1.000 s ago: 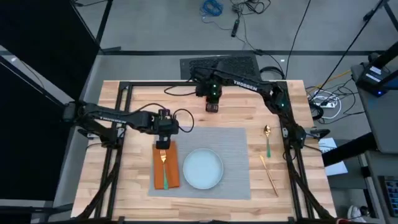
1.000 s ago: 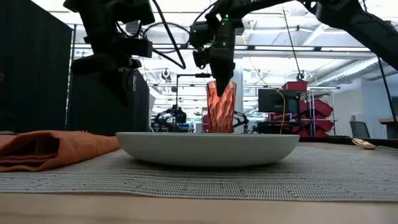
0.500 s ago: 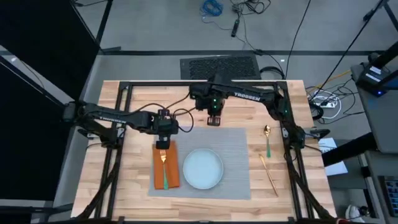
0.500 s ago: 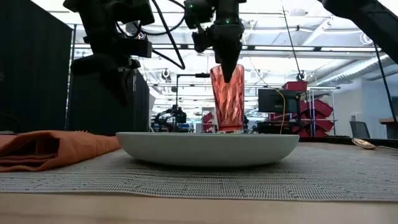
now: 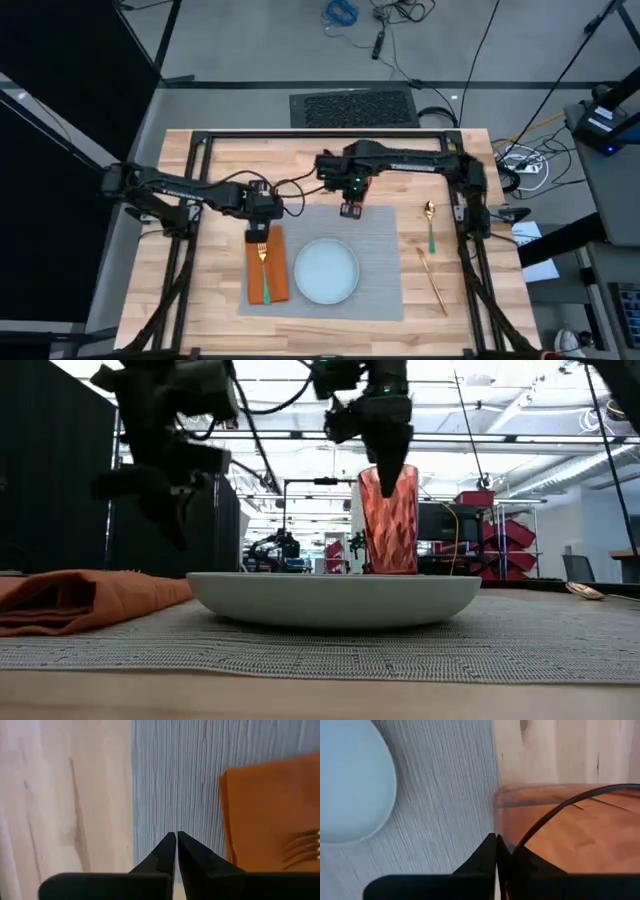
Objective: Set table place
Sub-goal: Put the brown cup to the top left of the gray plate on the gray placemat
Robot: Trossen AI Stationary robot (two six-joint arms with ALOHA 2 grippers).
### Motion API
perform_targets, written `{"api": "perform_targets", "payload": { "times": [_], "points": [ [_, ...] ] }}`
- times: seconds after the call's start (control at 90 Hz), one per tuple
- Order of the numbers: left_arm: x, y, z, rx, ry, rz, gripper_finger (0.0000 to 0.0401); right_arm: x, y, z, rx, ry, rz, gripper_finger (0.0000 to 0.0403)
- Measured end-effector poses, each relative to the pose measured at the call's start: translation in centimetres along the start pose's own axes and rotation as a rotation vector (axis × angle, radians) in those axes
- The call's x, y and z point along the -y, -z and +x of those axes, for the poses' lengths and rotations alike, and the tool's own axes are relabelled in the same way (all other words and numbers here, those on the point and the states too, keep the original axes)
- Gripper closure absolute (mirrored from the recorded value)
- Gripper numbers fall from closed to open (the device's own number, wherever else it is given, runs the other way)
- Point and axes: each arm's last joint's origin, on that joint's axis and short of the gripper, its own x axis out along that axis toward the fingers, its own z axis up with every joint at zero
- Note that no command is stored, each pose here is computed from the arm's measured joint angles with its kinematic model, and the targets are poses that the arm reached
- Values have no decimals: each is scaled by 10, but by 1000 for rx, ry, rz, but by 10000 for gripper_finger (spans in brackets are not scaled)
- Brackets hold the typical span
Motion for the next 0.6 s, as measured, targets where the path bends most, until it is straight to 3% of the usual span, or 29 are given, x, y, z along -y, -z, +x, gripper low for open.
{"api": "perform_targets", "payload": {
  "times": [0.133,0.344,0.6],
  "points": [
    [0,0,2,19,-2,1,398,-2,20,-7,103,-46,53,403],
    [0,-4,2,51,-5,-5,398,-8,39,-6,24,-94,43,403],
    [0,-6,2,70,-6,-10,398,-14,39,-6,28,-142,0,403]
  ]
}}
